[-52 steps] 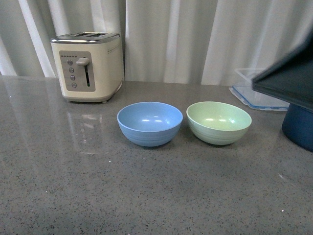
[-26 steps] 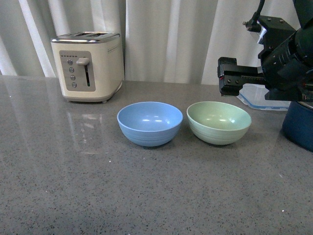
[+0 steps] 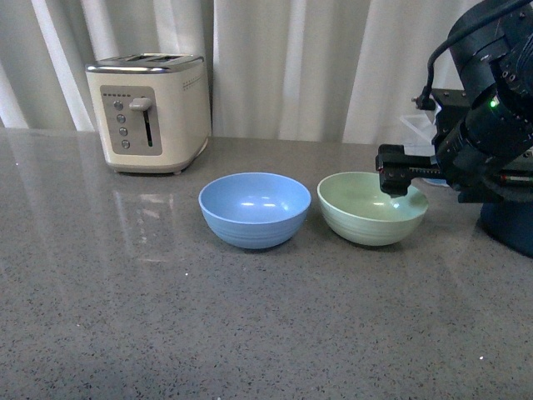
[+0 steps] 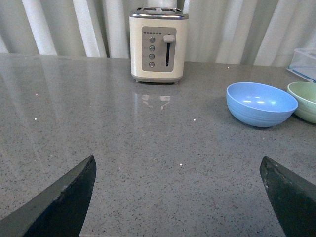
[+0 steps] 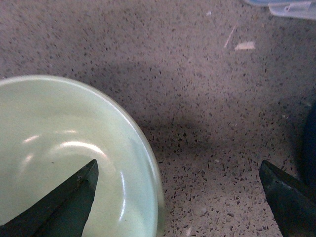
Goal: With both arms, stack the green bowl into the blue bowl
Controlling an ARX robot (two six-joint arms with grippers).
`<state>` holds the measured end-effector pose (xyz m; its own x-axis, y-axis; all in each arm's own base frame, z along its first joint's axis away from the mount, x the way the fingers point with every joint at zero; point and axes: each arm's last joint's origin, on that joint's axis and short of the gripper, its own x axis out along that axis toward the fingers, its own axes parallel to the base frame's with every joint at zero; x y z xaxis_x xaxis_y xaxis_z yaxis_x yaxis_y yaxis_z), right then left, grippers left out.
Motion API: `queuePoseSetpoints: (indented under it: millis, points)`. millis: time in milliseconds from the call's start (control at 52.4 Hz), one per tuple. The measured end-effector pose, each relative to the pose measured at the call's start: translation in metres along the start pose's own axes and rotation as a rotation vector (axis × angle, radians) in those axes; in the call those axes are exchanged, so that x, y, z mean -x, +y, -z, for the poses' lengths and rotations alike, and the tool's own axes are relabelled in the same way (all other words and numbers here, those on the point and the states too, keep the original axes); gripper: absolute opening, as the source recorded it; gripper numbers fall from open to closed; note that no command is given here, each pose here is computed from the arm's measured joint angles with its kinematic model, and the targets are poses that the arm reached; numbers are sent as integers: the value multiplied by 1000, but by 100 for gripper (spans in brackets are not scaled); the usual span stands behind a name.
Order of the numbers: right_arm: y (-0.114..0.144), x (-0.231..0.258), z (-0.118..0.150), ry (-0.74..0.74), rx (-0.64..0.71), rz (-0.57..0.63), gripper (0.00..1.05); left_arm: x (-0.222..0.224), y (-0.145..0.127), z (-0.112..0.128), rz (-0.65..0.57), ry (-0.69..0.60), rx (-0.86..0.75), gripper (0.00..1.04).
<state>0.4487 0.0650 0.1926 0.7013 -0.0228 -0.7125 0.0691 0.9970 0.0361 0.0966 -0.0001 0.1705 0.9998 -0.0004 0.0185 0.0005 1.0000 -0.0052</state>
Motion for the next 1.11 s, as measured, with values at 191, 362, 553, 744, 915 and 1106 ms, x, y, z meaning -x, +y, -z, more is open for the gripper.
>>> queuePoseSetpoints:
  millis: [191, 362, 553, 744, 915, 1106]
  points:
    - [-1, -9, 6, 26, -2, 7, 67, 0, 0, 0, 0, 0, 0, 98]
    - [-1, -7, 2, 23, -3, 3, 39, 0, 0, 0, 0, 0, 0, 98]
    - [-3, -7, 1, 21, -8, 8, 9, 0, 0, 0, 0, 0, 0, 98]
    - [-9, 3, -7, -9, -19, 7, 1, 0, 0, 0, 0, 0, 0, 98]
    - [-10, 24, -19, -54, -20, -18, 1, 0, 0, 0, 0, 0, 0, 98]
    - [10, 68, -45, -165, -7, -106, 1, 0, 0, 0, 0, 0, 0, 98]
